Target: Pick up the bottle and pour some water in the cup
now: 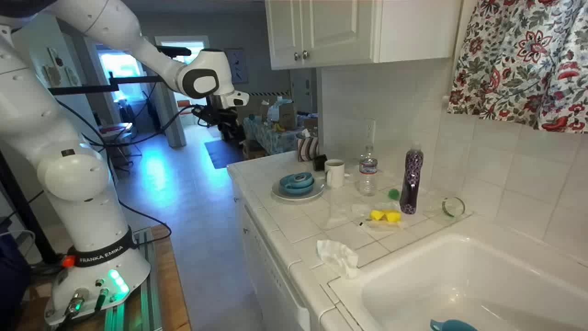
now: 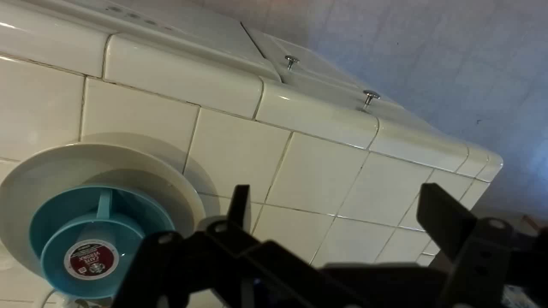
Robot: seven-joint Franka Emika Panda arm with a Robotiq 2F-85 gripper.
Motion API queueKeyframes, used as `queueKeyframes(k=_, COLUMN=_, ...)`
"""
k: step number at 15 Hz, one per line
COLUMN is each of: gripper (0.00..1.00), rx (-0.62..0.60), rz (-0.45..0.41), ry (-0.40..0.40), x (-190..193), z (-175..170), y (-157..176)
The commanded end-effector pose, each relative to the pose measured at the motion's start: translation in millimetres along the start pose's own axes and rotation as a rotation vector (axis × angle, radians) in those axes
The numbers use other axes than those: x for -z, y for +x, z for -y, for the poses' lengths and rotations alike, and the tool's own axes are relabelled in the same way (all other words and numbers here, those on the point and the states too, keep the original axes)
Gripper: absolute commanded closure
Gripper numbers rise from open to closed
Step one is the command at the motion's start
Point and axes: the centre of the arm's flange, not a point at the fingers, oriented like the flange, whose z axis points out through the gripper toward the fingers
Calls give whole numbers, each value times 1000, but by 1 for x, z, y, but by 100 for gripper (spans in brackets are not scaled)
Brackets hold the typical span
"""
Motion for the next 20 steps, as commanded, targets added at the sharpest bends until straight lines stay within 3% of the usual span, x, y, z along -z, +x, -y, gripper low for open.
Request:
queueKeyframes(k=1, gripper=0, rx=0, rz=0, ry=0, x=0, z=0, y=0)
queueKeyframes(k=8, gripper=0, rx=-3, rz=-29, ry=-5, x=0, z=-2, y=4)
queueKeyframes(k=12, gripper=0, rx=-98, rz=-228, ry=-29, x=19, z=-40, y=38)
queueKeyframes(k=20, gripper=0, rx=-342, rz=-588, ry=-142, x=55, z=-176, y=83)
